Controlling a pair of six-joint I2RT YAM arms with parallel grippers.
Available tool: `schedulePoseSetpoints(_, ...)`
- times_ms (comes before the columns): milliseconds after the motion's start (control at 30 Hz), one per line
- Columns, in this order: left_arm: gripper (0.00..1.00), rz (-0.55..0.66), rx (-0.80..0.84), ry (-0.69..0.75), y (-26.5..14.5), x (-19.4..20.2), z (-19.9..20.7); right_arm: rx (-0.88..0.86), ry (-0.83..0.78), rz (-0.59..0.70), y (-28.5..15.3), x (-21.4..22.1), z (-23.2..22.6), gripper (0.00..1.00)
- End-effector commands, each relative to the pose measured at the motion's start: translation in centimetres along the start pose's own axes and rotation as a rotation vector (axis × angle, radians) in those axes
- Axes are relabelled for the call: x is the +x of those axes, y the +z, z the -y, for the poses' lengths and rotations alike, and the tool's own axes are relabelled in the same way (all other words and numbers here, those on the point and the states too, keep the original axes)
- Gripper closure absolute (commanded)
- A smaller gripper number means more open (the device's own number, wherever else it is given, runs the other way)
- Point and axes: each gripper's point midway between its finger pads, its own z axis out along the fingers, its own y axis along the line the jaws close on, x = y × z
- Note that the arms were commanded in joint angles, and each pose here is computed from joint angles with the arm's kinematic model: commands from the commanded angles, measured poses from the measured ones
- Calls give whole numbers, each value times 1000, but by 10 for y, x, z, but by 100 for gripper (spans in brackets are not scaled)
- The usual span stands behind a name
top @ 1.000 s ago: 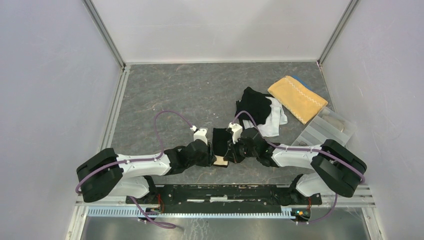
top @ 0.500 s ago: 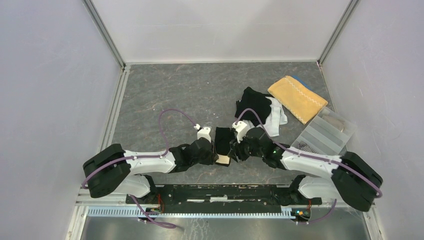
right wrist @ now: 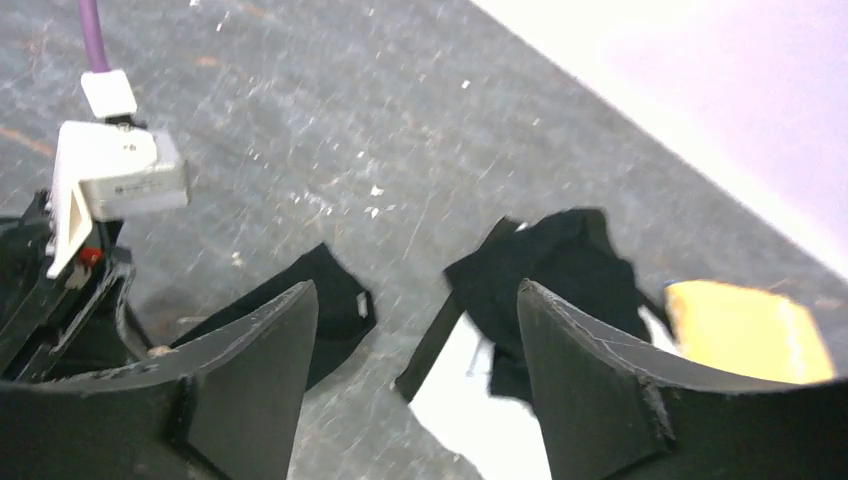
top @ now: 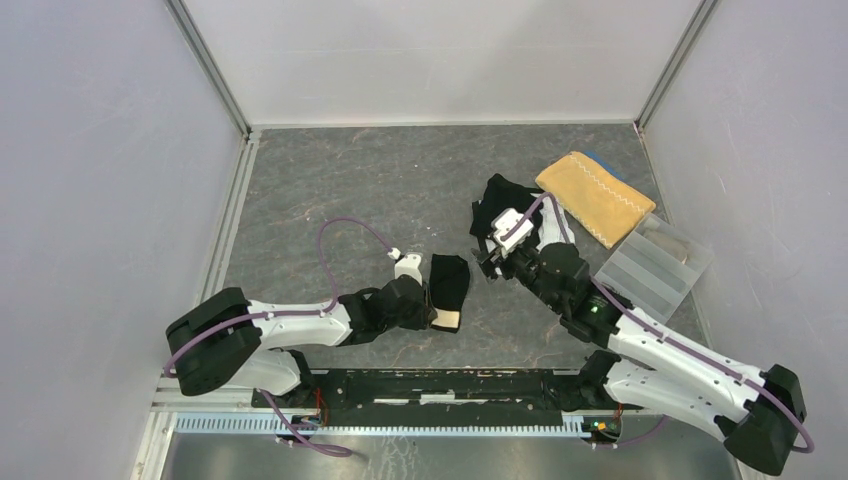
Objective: Roll the underwear
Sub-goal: Roll the underwear to the center of the board.
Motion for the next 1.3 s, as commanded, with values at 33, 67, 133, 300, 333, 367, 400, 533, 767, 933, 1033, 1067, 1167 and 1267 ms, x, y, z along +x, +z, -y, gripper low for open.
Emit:
schedulePoseSetpoints(33, 66, -93, -122, 52, 0, 29, -36, 35, -106, 79, -14, -35, 19, 17)
schedulePoseSetpoints(67, 66, -96, -121, 53, 1, 30, -35, 28, -102, 101, -15, -36, 17, 15)
schedulePoseSetpoints(133, 66, -104, -112, 59, 1, 31, -34, -6, -127, 77, -14, -29, 11, 16)
schedulePoseSetpoints(300, 66, -116, -110, 77, 2, 32, -34, -128, -274, 41, -17, 3, -24, 22)
schedulePoseSetpoints(333, 66, -119, -113, 78, 2, 34, -35, -143, -313, 35, -20, 10, -35, 22)
schedulePoseSetpoints(367, 67, -120, -112, 77, 2, 34, -35, -141, -352, 19, -23, 19, -41, 22)
schedulePoseSetpoints(400, 67, -122, -112, 75, 2, 35, -35, -163, -389, 12, -27, 27, -54, 22)
schedulePoseSetpoints(533, 67, -136, -117, 69, 3, 40, -38, -220, -501, -20, -35, 59, -88, 23)
schedulePoseSetpoints(767, 68, -138, -110, 61, 6, 42, -37, -309, -703, -67, -34, 98, -132, 24)
schedulePoseSetpoints(933, 68, -143, -109, 63, 6, 43, -38, -360, -759, -54, -29, 105, -154, 22)
schedulePoseSetpoints(1033, 68, -148, -109, 66, 7, 44, -37, -365, -820, -78, -27, 116, -158, 22)
schedulePoseSetpoints(1067, 68, -148, -109, 66, 7, 44, -37, -367, -838, -84, -26, 119, -159, 22)
schedulePoseSetpoints(1167, 68, -151, -111, 67, 8, 46, -38, -347, -877, -88, -23, 126, -160, 22)
schedulePoseSetpoints(1267, 68, -153, -109, 67, 8, 46, -38, -335, -917, -107, -21, 133, -159, 24)
